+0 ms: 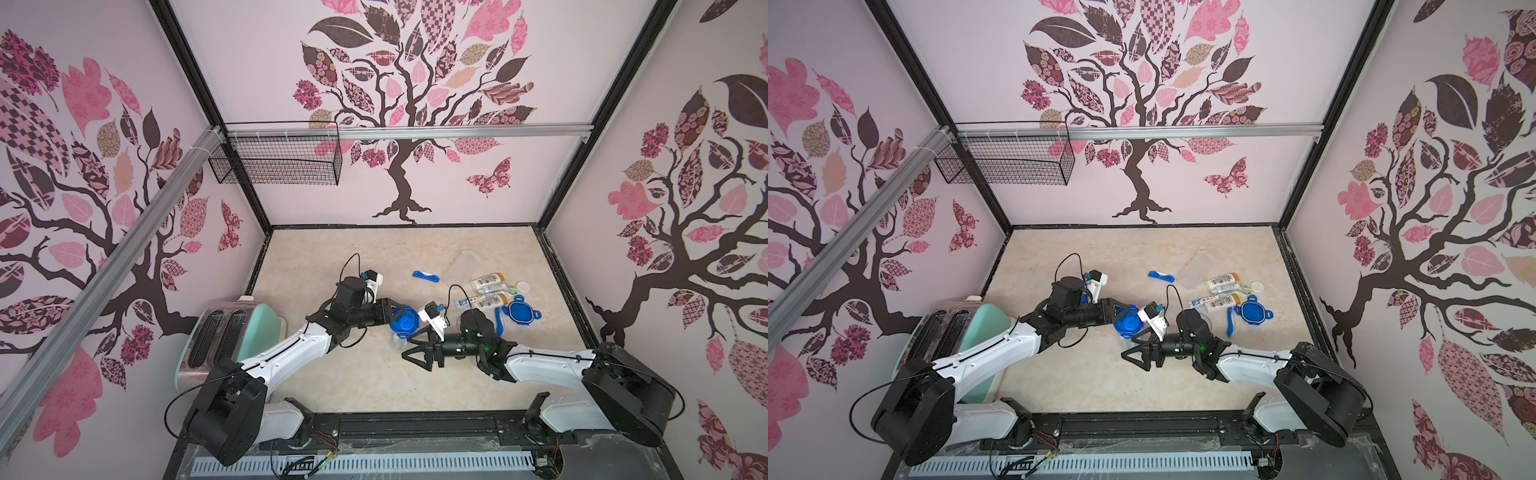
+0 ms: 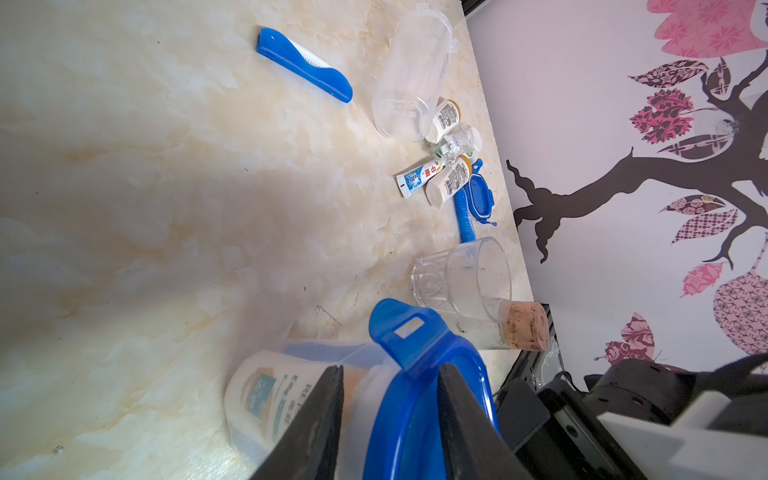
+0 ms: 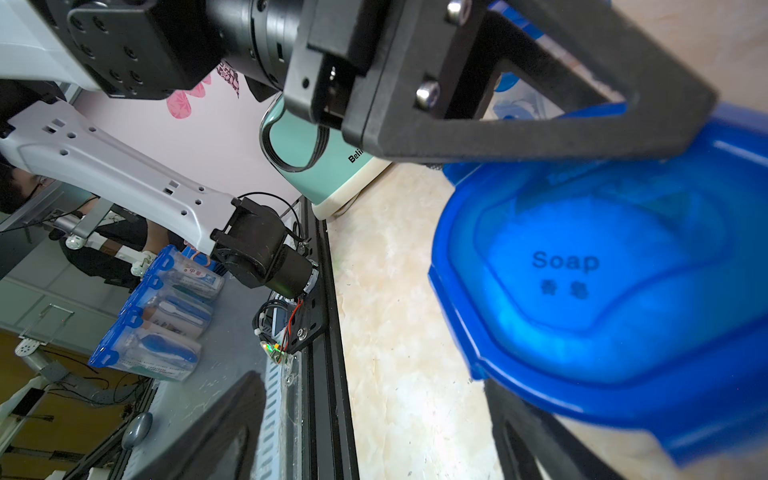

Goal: Take out toiletry kits
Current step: Adjust the container at the center of the board.

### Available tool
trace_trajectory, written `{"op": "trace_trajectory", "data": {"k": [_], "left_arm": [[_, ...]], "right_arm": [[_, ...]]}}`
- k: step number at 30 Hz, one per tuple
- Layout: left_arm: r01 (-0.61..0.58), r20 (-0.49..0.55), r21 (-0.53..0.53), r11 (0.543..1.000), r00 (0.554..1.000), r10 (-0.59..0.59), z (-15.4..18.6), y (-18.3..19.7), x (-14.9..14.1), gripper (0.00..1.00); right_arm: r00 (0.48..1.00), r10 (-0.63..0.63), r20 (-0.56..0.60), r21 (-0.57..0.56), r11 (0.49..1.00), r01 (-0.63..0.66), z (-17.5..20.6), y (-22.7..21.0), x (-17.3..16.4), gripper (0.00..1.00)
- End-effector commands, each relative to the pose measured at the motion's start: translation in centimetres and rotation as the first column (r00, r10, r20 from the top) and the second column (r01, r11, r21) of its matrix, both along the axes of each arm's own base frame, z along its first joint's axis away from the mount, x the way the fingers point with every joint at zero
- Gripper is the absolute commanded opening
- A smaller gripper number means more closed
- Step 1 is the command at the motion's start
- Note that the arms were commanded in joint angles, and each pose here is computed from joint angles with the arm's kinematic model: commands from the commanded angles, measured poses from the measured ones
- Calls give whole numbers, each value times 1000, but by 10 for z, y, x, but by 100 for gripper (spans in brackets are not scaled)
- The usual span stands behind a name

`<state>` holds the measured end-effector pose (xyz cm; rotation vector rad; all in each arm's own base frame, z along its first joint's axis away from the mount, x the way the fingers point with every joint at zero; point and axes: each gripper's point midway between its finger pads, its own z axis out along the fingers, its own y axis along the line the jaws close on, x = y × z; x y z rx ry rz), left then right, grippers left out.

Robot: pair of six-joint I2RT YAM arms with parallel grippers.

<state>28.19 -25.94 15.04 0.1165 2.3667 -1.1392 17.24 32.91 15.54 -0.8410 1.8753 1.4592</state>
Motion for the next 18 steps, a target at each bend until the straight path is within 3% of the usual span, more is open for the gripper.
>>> {"op": "trace_trajectory", "data": {"k": [1, 11, 15, 18], "left_arm": [[9, -66, 70, 998, 998, -4, -17, 7, -10, 43], [-70, 16, 142, 987, 997, 69, 11, 28, -5, 53], [-74, 58, 126, 989, 996, 67, 32, 31, -8, 54], [-10, 71, 62, 998, 997, 5, 48, 19, -19, 49]], "right_arm": [[998, -16, 59, 21, 1000, 15, 13, 0, 2, 87], [998, 3, 63, -5, 1000, -3, 6, -4, -3, 89], [998, 26, 50, -11, 1000, -25, 4, -3, -7, 89], [999, 33, 35, -11, 999, -32, 1, -2, -8, 89]]}}
